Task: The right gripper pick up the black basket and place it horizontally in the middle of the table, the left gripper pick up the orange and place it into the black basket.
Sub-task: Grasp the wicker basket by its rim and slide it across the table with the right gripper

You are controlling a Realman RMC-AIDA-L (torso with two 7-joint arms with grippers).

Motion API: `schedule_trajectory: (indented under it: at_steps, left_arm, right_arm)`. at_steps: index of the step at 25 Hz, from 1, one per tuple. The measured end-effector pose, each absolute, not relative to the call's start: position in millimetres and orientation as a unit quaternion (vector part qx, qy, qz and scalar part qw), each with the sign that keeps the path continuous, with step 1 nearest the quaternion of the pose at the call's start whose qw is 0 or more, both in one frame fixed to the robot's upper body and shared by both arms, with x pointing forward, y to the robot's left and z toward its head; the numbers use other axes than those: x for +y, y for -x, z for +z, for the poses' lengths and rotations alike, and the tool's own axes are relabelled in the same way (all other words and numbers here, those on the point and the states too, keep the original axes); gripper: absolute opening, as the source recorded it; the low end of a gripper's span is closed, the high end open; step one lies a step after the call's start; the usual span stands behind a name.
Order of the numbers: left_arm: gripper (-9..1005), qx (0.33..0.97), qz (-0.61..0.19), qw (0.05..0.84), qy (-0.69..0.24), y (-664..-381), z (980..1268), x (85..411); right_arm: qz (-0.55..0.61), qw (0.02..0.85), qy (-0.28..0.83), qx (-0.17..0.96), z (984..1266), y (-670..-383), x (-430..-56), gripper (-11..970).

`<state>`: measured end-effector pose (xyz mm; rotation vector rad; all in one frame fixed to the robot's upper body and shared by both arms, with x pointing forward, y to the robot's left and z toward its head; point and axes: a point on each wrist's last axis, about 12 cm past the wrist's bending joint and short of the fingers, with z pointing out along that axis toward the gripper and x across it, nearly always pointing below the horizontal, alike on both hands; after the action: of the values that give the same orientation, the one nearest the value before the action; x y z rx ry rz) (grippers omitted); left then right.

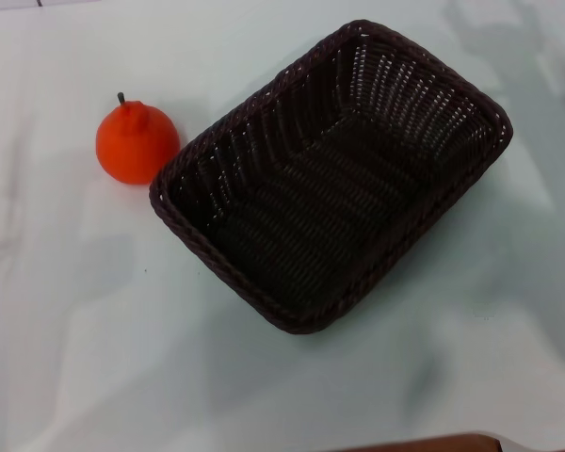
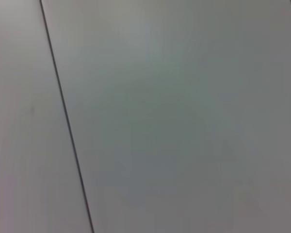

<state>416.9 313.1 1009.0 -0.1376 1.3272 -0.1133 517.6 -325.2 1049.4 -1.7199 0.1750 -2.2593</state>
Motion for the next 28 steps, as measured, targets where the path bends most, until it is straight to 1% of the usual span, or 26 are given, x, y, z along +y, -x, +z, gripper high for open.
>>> schedule_trajectory:
  at_steps: [7, 10, 14, 17, 19, 23, 25, 28]
  left_arm:
    - [905, 0.615, -0.059, 0.784, 0.060, -418.7, 1009.5, 310.7]
    - [905, 0.615, -0.060, 0.784, 0.059, -419.0, 1009.5, 310.0]
    - [905, 0.615, -0.060, 0.784, 0.061, -418.6, 1009.2, 309.8]
    - [906, 0.615, -0.060, 0.784, 0.062, -418.1, 1009.0, 310.0]
    - [906, 0.615, -0.061, 0.784, 0.062, -418.0, 1009.1, 310.0]
    - [906, 0.615, -0.062, 0.784, 0.062, -418.5, 1009.3, 310.3]
    - [906, 0.614, -0.062, 0.784, 0.062, -419.5, 1009.7, 310.2]
    - [906, 0.613, -0.063, 0.785, 0.061, -421.2, 1010.4, 310.1]
  right_arm:
    - [-0.774, 0.179, 0.606, 0.039, 1052.4, -520.1, -328.5, 923]
    - [-0.761, 0.213, 0.612, 0.024, 1057.5, -523.6, -332.0, 920]
    - [-0.713, 0.284, 0.642, -0.005, 1071.9, -533.6, -343.4, 916]
    - [-0.638, 0.336, 0.692, -0.042, 1094.4, -544.6, -354.4, 913]
    - [-0.586, 0.345, 0.731, -0.060, 1112.9, -550.2, -362.3, 911]
    - [-0.486, 0.324, 0.806, -0.094, 1154.2, -559.3, -372.7, 888]
    - [-0.428, 0.315, 0.839, -0.117, 1172.7, -563.8, -369.6, 882]
    - [-0.364, 0.303, 0.869, -0.144, 1190.1, -571.8, -358.9, 884]
